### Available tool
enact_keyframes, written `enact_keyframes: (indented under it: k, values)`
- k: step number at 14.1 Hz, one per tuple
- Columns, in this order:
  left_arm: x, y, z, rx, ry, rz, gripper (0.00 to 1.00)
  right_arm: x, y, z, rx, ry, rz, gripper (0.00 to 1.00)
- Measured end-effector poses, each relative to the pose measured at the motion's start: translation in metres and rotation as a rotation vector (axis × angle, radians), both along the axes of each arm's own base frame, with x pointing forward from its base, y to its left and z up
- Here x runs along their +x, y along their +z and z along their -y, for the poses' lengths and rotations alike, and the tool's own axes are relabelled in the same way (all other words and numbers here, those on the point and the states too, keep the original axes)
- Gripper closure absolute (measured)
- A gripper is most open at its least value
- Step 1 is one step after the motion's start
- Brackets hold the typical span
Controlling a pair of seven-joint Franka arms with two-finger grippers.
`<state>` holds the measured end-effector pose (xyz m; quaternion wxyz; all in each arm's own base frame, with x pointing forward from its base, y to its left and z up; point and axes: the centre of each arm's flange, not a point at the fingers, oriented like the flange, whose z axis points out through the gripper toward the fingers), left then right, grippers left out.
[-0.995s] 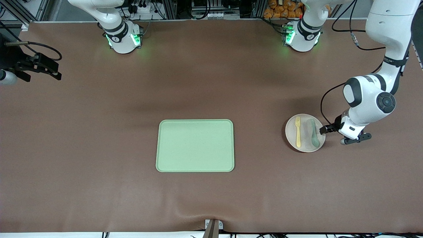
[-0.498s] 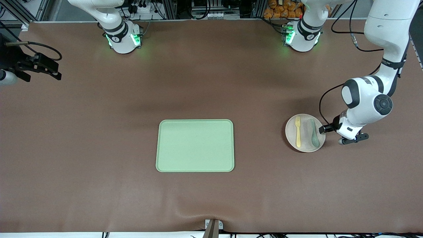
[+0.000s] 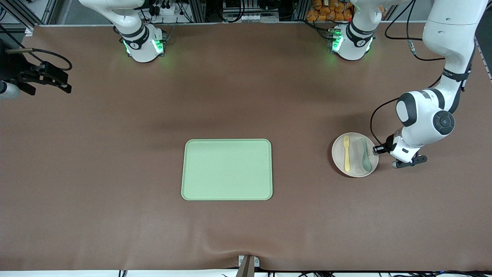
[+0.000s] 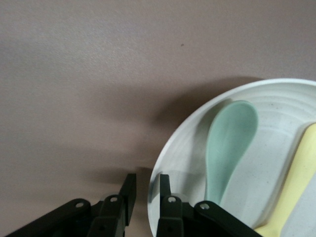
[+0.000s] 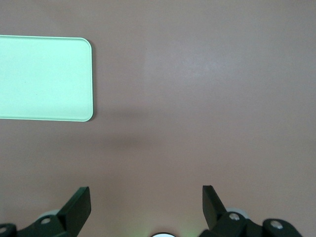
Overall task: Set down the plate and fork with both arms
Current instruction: 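Lower the left gripper and grasp the white plate's rim, then slide the white plate onto the green tray with the left gripper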
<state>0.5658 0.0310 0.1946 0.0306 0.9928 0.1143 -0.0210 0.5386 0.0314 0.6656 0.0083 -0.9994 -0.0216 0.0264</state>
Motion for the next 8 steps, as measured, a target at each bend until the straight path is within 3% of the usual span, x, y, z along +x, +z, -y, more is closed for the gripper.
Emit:
enact_keyframes:
  k: [3, 5, 8]
  values:
    - [0.0004, -0.0037, 0.0028, -0.002, -0.004, -0.005, 0.80, -0.0001, -0.0001, 0.0000, 0.000, 0.000, -0.001, 0.00]
    - [0.0028, -0.0008, 0.0048, -0.005, -0.008, 0.002, 0.92, -0.0005, -0.0004, 0.0000, 0.000, 0.000, -0.004, 0.00]
    - [0.0068, 0.0028, 0.0104, -0.013, -0.011, 0.012, 0.92, -0.0007, -0.0005, 0.0000, 0.000, 0.000, -0.006, 0.00]
